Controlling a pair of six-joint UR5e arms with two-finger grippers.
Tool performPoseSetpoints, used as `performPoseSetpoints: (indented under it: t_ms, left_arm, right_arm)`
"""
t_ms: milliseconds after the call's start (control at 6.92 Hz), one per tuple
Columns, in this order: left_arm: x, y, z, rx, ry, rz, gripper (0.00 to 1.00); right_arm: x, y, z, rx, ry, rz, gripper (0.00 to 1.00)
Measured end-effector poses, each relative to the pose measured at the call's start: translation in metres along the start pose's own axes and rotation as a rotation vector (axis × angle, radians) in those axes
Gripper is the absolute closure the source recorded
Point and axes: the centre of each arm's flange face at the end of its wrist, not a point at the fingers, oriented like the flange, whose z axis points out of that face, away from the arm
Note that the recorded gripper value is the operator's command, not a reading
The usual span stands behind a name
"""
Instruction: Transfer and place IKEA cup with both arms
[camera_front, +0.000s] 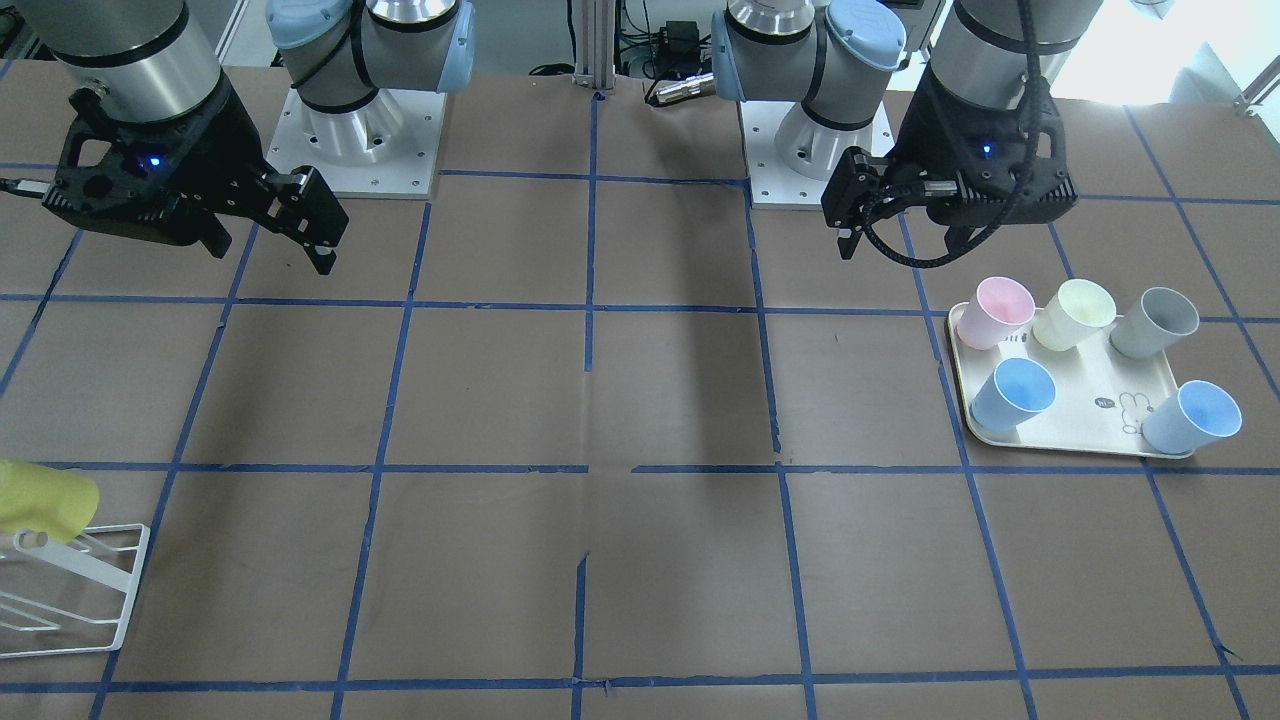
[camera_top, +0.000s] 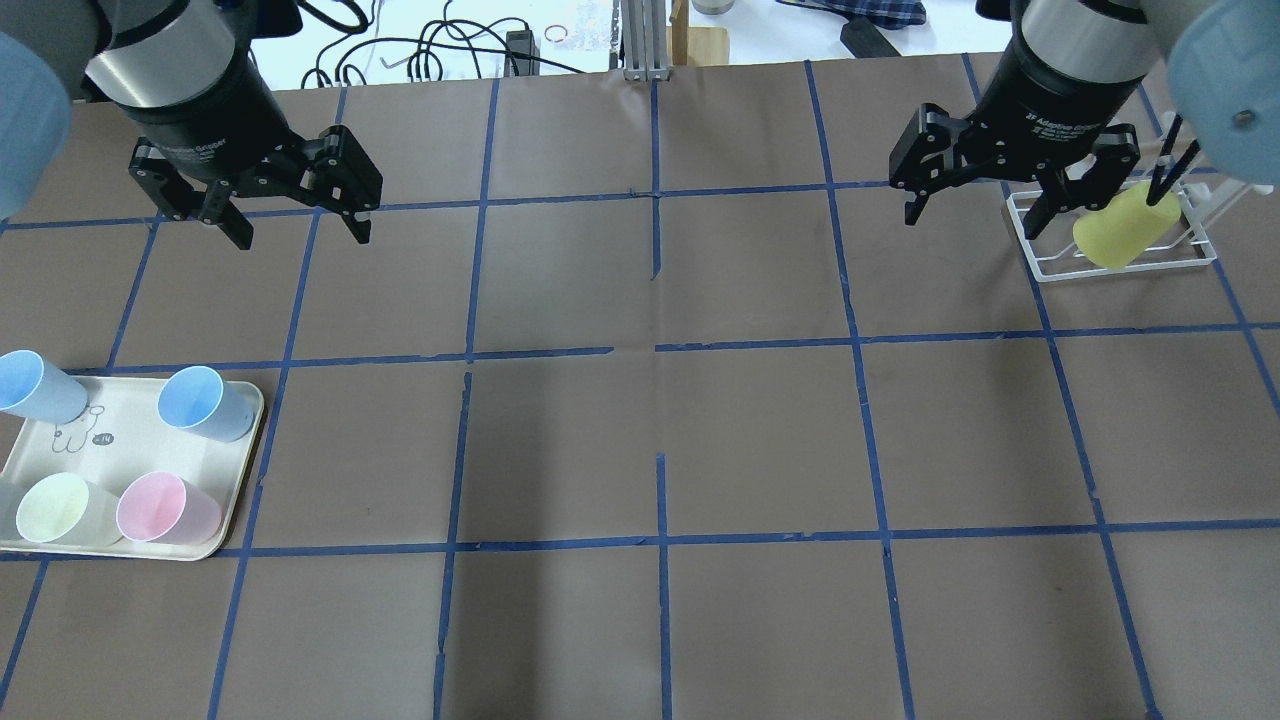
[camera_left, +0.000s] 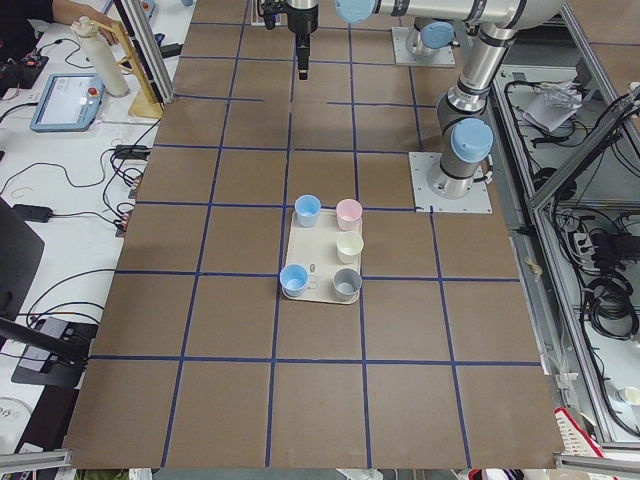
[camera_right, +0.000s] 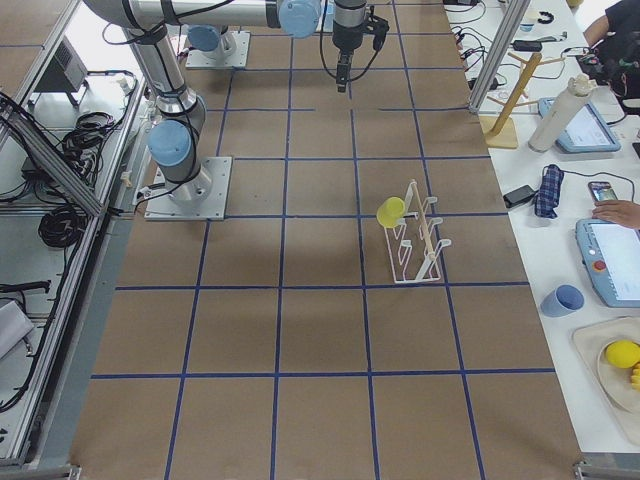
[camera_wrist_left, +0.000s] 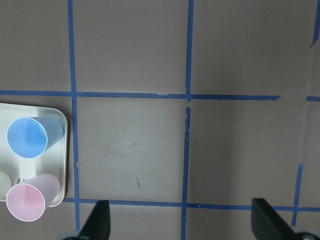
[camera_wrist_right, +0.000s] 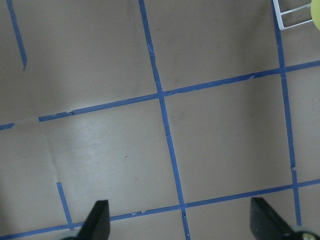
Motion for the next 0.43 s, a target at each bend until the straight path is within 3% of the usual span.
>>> performPoseSetpoints:
  t_ms: [434]
  left_arm:
    - [0.0,-0.0014,0.0023,-0.004,-0.004,0.003,0.0]
  right_arm:
    - [0.0003,-0.0005,0.0006,-0.002,-0.001,0.001,0.0]
